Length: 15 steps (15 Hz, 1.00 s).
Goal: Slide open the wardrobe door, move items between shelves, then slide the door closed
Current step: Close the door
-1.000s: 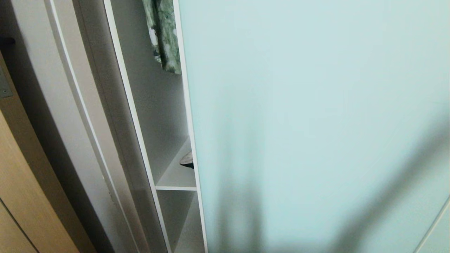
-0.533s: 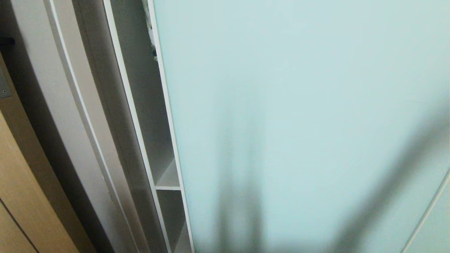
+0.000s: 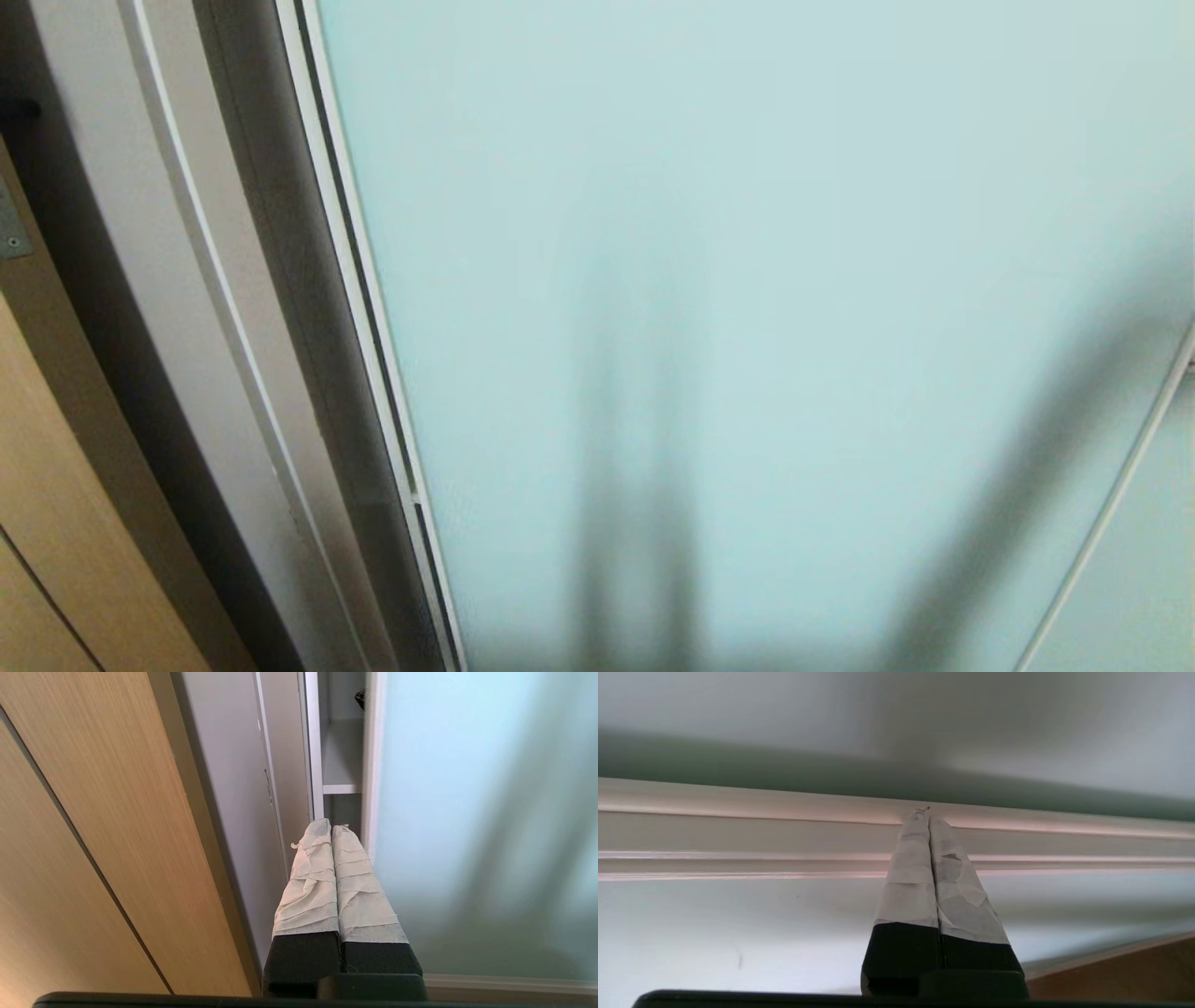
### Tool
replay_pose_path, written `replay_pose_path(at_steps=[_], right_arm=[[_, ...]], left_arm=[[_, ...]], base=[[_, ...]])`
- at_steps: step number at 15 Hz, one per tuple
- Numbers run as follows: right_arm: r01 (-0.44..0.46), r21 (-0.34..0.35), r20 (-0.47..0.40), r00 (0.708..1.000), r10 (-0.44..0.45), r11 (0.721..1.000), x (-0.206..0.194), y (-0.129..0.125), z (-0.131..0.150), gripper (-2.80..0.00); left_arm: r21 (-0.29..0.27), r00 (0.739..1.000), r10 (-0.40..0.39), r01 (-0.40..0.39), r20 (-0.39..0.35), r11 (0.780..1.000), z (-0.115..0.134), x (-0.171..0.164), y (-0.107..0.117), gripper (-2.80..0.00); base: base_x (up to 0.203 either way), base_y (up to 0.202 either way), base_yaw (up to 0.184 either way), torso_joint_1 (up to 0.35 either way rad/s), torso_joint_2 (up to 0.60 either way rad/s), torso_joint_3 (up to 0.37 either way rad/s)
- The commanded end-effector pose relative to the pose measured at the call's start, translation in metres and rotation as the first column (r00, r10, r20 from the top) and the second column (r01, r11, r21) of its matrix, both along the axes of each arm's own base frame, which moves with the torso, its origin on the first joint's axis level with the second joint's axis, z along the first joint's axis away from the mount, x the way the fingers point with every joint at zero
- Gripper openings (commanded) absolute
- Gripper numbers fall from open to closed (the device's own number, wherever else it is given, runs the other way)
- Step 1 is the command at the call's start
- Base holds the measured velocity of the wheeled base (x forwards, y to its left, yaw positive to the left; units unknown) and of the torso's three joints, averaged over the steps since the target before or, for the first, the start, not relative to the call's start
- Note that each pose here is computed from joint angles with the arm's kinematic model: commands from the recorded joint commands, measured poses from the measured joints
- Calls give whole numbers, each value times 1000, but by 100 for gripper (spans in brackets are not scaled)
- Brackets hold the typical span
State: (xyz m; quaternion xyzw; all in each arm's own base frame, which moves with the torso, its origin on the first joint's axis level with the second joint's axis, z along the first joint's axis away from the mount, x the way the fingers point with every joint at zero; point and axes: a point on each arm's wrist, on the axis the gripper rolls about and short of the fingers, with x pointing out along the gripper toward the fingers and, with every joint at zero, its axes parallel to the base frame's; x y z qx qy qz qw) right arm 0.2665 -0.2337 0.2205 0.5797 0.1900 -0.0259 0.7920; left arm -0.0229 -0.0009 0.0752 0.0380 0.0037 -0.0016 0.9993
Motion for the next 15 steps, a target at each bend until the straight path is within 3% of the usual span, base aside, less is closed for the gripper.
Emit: replay_pose_path(at_steps=[1, 15], right_arm=[[-15, -8, 13, 1000, 15, 1000, -3, 11, 7, -280], [-113, 10, -5, 994, 113, 994, 11, 45, 2, -280]], left_arm=[[0, 1000, 0, 0, 0, 1000, 0, 0, 0, -280], [0, 1000, 0, 0, 1, 1000, 0, 0, 0, -280]], base=[[0, 0, 0, 0, 0, 0], [0, 0, 0, 0, 0, 0]])
